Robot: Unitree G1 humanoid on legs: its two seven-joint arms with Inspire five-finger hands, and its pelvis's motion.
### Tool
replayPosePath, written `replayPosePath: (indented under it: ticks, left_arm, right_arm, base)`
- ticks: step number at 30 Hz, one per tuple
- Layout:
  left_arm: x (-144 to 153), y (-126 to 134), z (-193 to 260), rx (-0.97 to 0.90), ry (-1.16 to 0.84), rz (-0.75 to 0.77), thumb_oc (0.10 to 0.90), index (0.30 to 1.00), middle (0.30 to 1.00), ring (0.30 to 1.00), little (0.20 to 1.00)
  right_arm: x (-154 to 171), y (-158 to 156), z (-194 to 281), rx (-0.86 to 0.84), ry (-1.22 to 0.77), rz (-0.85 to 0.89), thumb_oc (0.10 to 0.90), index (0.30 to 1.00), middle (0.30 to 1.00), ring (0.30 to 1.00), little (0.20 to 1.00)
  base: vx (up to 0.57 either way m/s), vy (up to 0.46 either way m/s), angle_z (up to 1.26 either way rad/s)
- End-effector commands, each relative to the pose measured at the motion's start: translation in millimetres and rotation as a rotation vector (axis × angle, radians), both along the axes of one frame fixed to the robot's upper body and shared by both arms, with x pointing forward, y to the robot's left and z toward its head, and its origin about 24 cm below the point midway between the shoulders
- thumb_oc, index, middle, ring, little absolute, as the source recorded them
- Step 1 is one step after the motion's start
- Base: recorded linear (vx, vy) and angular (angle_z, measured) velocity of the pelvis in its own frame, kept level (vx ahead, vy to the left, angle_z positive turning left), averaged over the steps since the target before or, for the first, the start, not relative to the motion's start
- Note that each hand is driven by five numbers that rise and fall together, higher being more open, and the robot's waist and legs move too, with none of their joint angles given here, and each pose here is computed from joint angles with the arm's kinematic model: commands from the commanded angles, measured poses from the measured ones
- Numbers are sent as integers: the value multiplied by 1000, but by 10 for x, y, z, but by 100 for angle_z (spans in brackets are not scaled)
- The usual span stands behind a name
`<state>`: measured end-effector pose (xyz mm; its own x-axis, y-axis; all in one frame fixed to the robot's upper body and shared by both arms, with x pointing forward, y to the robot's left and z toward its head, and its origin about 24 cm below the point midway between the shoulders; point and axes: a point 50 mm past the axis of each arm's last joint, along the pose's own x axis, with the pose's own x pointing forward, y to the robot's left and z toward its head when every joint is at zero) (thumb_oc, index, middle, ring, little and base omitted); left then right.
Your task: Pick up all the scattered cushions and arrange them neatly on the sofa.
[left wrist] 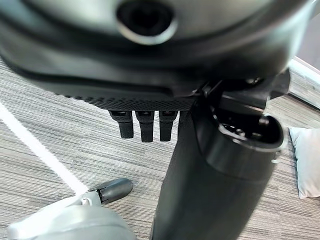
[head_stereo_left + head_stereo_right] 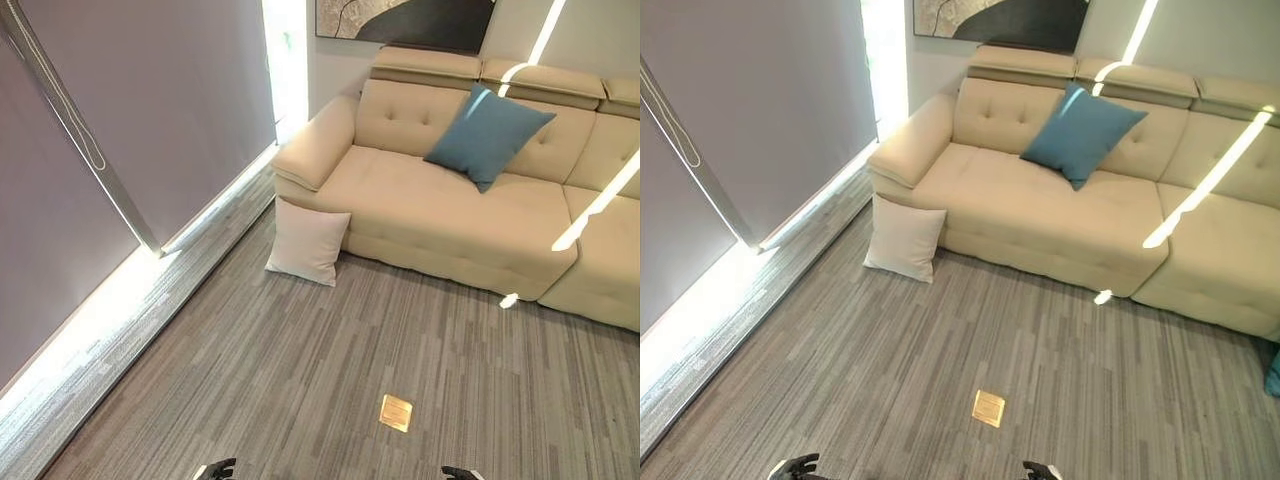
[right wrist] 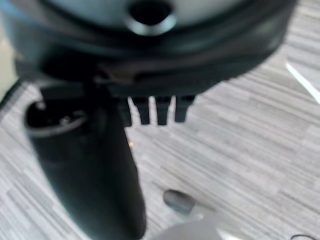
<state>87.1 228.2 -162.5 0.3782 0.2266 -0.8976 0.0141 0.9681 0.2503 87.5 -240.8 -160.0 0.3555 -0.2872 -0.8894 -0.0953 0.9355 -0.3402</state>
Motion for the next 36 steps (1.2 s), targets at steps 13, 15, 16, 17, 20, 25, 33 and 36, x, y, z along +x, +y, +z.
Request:
replayPosePath:
  ticks: [13, 15, 16, 17, 20, 25, 33, 36]
  left_arm:
    - [489, 60, 148, 17, -133, -6, 800, 900, 900, 900, 900]
    - [404, 94, 125, 23, -106, 9, 800, 900, 900, 900, 900]
    - [404, 94, 125, 24, -106, 9, 800, 900, 900, 900, 900]
    - [382, 119, 123, 28, -102, 18, 800, 900, 900, 900, 900]
    - [376, 186, 138, 45, -103, 37, 800, 900, 900, 900, 900]
    - [438, 288, 191, 76, -128, 43, 800, 900, 900, 900, 900]
    - [454, 275, 192, 81, -125, 6, 800, 900, 900, 900, 900]
    - [454, 228, 178, 79, -115, -32, 800, 900, 900, 900, 900]
  right_arm:
    - [214, -198, 99, -65, -51, -34, 800, 900, 900, 900, 900]
    - [191, -156, 79, -63, -37, -13, 800, 900, 900, 900, 900]
    - [191, -155, 79, -63, -37, -13, 800, 900, 900, 900, 900]
    - [204, -128, 75, -62, -35, 7, 800, 900, 900, 900, 900]
    - [275, -79, 82, -56, -52, 33, 800, 900, 900, 900, 900]
    - [418, 7, 108, -43, -87, 84, 800, 900, 900, 900, 900]
    - [341, -31, 92, -54, -52, 112, 800, 900, 900, 900, 900]
    - [225, -75, 70, -60, -23, 95, 800, 900, 900, 900, 900]
  base:
    - [7, 12, 39]
    - [241, 204, 10]
    - [130, 142, -6]
    - [129, 163, -6]
    - [146, 226, -14]
    - [145, 190, -5]
    - [276, 27, 30]
    - [262, -51, 72]
